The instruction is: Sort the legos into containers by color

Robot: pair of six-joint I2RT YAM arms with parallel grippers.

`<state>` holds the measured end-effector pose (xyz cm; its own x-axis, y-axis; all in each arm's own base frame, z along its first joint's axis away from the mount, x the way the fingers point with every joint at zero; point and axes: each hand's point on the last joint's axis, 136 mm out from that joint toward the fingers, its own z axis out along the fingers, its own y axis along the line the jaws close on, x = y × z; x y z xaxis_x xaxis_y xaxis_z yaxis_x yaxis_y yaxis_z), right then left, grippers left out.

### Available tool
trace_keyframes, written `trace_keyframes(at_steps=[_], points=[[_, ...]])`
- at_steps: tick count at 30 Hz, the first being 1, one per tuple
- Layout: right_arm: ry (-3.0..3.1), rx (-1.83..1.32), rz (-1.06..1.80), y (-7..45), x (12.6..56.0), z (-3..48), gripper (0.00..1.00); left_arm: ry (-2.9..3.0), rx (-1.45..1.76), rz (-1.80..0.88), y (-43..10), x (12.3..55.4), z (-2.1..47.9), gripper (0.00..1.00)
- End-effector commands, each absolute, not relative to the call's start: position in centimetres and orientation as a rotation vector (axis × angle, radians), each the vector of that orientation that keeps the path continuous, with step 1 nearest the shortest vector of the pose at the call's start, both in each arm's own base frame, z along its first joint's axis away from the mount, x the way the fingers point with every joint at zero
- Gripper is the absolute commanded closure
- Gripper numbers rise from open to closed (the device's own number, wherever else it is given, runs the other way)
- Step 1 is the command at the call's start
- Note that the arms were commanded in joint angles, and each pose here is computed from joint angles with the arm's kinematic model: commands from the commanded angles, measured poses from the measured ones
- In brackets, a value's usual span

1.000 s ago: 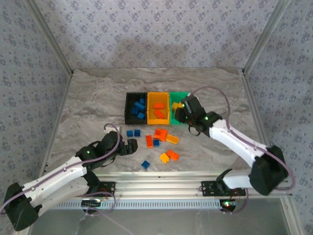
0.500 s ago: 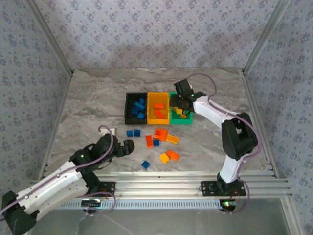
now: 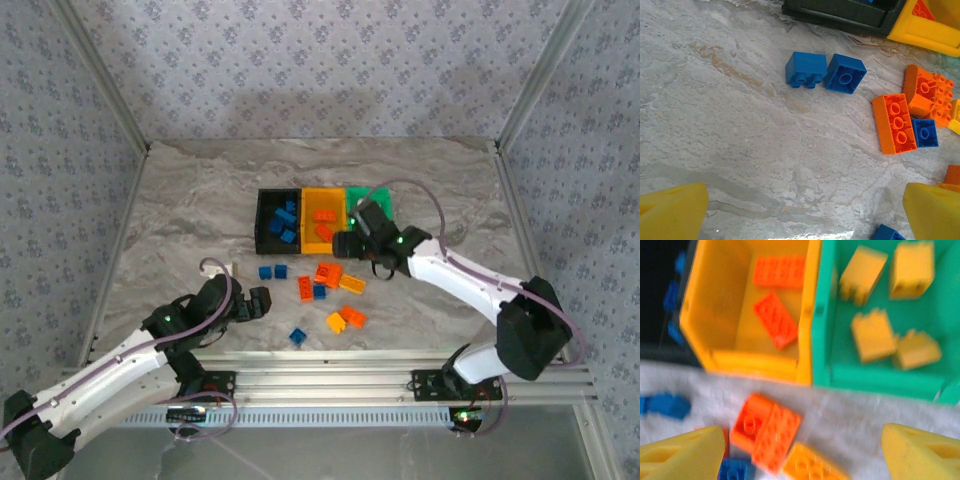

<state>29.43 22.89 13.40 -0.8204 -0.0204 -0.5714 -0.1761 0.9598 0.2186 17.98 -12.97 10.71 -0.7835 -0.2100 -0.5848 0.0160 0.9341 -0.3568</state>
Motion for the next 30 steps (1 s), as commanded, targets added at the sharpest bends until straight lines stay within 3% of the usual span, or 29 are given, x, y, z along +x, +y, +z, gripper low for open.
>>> trace_keyframes(at_steps=[1,10,14,30], points=[[2.623,-0.188,0.311,21.7,25.2,10.5,0.16,2.4,-0.142,-0.437,-12.4,18.4,12.1,0.0],[2.758,-0.414,0.188,20.1,17.7,5.7,0.27,2.415,-0.165,-0.436,-12.3,18.3,11.2,0.0],[2.79,-0.477,0.153,20.0,15.7,4.3,0.24,2.42,-0.168,-0.427,-12.1,18.2,11.1,0.0],[2.756,-0.616,0.056,22.0,16.9,2.6,0.26,2.429,-0.174,-0.429,-12.1,18.1,10.8,0.0]])
